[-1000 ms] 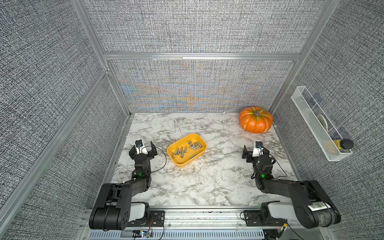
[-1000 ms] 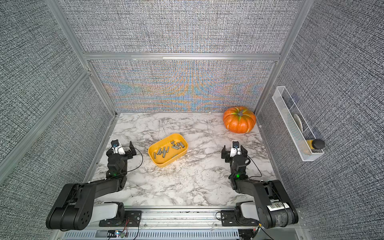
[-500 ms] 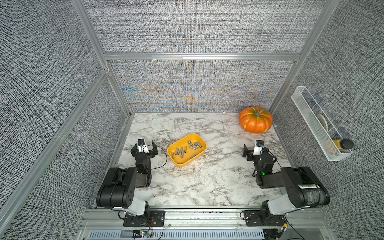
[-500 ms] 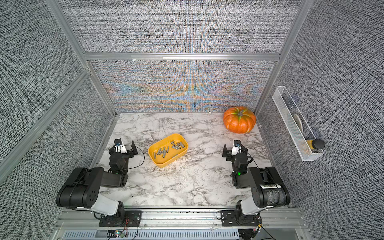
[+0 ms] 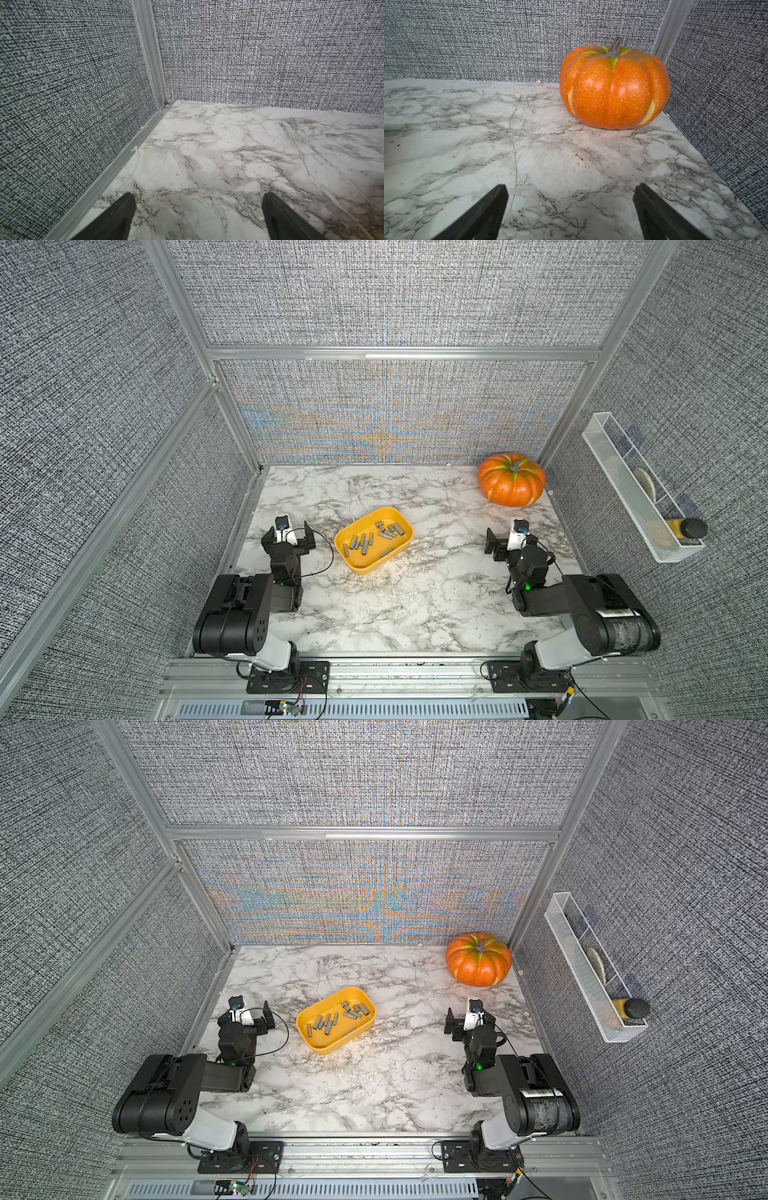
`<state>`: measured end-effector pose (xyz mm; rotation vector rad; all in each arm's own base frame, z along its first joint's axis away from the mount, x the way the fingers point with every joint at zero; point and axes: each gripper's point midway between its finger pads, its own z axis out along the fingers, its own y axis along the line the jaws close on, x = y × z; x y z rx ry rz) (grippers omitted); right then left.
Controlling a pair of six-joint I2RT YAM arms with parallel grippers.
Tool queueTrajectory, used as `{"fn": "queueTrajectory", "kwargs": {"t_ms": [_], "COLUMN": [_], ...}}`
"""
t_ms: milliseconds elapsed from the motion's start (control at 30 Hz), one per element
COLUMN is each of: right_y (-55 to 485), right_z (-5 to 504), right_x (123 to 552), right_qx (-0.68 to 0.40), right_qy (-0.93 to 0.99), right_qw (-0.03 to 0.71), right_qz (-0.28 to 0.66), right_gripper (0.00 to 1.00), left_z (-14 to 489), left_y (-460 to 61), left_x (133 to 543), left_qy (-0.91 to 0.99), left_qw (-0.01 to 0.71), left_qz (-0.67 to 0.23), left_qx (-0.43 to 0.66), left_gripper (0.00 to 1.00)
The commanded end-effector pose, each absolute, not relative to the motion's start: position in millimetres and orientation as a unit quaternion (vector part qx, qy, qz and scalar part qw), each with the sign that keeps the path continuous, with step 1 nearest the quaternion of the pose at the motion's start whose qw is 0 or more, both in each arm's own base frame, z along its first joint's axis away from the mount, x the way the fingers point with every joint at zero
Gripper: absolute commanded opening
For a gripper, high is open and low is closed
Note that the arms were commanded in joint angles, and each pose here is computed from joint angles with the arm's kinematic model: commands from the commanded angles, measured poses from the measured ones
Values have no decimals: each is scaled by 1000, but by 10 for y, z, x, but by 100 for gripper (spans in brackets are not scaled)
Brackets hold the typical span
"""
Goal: Put the socket on the desktop into the storage box
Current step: Reset both arms
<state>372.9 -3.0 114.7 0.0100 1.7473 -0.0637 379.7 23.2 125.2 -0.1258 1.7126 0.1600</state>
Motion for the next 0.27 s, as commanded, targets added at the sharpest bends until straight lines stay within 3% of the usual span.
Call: {"fn": "queueTrajectory", "kwargs": {"t_ms": [0, 233], "right_y": [-25, -28], "right_z": [1218, 1227], "right_x": [3747, 3747], "right_qx": [7, 7], "right_qy": [758, 757], "right_qw": [652, 653], "right_qz": [-25, -25], "right_gripper": [99, 99], "left_z": [1301, 1307], "left_y": [231, 230], "left_x": [3811, 3810], "left_qy": [749, 748], "left_qw": [657, 658], "left_qz": [68, 68], "left_qx": [-56, -56], "left_gripper": [100, 100]}}
